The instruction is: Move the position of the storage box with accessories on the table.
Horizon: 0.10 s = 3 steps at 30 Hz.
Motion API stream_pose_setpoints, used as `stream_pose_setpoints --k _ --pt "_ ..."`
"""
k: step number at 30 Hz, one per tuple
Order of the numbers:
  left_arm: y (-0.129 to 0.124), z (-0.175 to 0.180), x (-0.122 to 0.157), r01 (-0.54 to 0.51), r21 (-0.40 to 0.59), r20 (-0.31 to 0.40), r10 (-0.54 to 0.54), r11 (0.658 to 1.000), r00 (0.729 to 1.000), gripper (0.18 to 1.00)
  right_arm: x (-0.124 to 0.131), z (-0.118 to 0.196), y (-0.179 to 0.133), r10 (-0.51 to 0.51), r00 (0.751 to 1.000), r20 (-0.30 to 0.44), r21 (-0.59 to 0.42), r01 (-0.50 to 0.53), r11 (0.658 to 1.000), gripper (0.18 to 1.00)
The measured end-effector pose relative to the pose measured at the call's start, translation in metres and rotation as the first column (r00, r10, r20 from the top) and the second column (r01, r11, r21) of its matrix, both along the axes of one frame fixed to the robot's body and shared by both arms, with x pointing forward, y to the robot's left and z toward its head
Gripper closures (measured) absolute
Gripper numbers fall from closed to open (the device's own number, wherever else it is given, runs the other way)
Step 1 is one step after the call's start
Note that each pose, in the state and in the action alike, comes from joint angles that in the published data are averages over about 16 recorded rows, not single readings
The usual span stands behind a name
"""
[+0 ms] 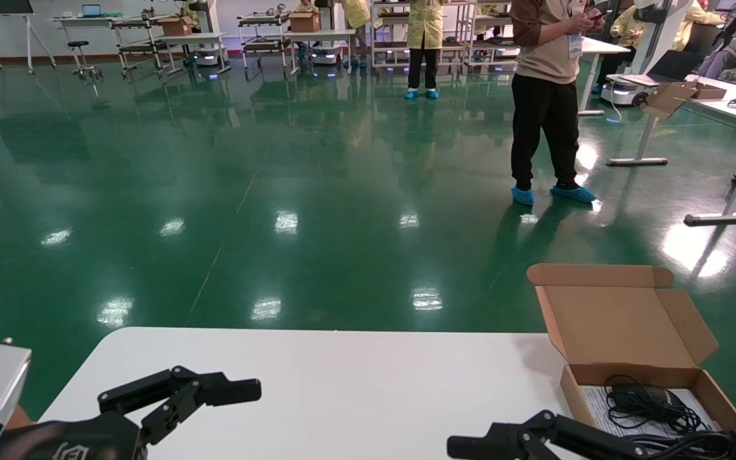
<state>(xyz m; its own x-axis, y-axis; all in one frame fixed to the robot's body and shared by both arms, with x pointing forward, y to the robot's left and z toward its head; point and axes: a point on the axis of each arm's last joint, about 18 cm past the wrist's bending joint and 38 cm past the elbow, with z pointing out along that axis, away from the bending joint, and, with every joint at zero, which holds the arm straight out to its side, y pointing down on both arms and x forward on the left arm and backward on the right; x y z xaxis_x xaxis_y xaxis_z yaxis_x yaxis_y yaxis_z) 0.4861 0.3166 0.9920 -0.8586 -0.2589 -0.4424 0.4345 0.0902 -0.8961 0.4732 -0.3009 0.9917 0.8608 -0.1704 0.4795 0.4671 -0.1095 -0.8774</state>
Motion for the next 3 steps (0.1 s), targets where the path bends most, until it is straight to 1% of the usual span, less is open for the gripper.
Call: stream_pose_setpoints --k 3 --pt "0.0000 0.0000 0.0000 0.000 0.000 0.000 0.000 1.000 1.000 0.184 -0.0056 -0.0010 0.0025 0.020 1.000 0.010 -0.004 -0.020 1.000 0.178"
